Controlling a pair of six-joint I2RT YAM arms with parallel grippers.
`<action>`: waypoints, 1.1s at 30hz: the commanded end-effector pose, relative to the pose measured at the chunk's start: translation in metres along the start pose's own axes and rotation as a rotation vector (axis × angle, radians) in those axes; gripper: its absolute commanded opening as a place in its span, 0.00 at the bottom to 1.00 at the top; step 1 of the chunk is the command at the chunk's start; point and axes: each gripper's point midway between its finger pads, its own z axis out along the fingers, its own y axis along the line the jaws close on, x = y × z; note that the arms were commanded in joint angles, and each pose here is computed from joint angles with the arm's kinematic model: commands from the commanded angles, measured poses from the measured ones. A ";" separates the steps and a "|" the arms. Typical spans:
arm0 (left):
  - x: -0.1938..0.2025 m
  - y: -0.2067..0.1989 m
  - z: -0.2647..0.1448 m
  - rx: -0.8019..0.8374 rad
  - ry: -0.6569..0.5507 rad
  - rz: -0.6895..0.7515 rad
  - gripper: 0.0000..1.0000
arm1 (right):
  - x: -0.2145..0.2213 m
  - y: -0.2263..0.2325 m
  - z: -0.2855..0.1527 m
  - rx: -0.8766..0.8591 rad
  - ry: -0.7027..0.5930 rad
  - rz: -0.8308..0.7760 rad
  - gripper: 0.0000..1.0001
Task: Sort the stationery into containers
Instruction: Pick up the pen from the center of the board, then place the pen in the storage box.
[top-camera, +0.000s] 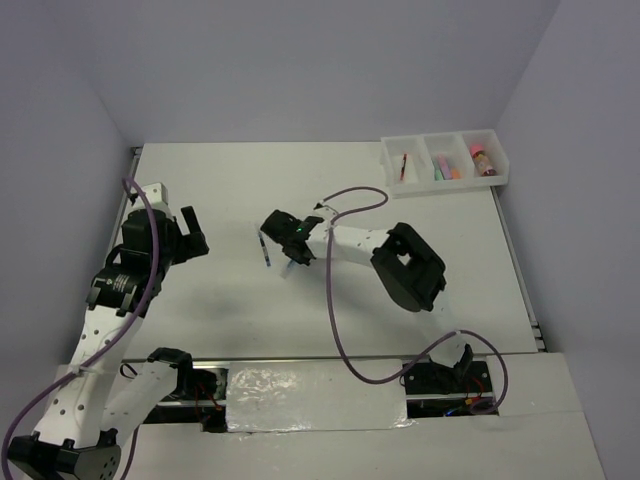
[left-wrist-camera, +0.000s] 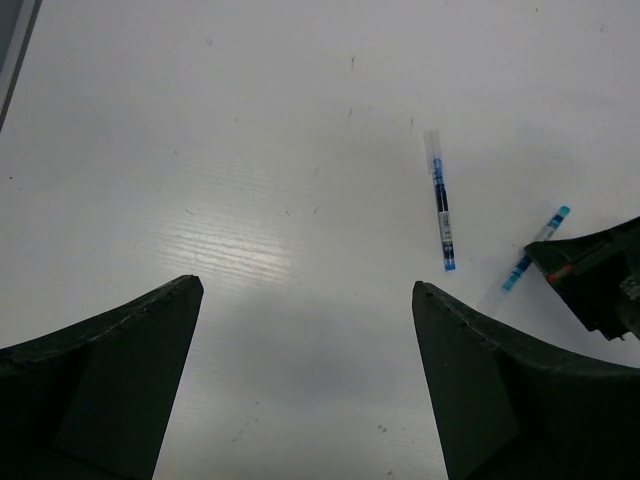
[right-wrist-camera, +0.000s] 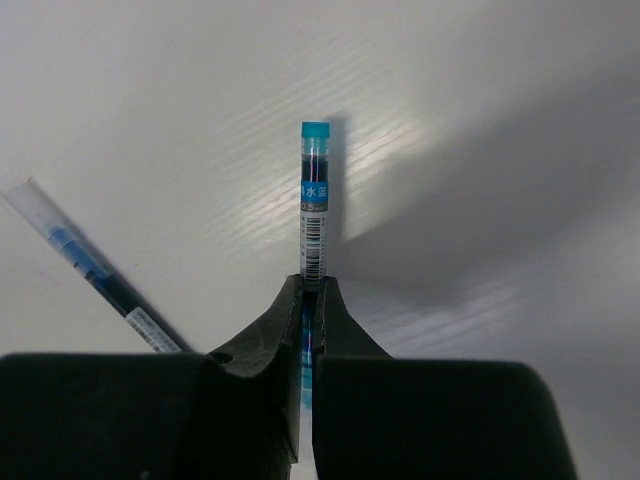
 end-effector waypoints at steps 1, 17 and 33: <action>-0.007 -0.002 -0.002 0.005 -0.040 0.014 0.99 | -0.063 0.011 -0.039 -0.133 -0.078 0.029 0.00; 0.003 -0.058 0.045 0.080 0.122 -0.130 0.99 | -0.406 -0.077 0.017 -0.101 -0.280 -0.393 0.00; 0.057 -0.114 0.174 0.071 0.326 -0.166 0.99 | -0.449 -0.091 0.101 -0.165 -0.248 -0.353 0.26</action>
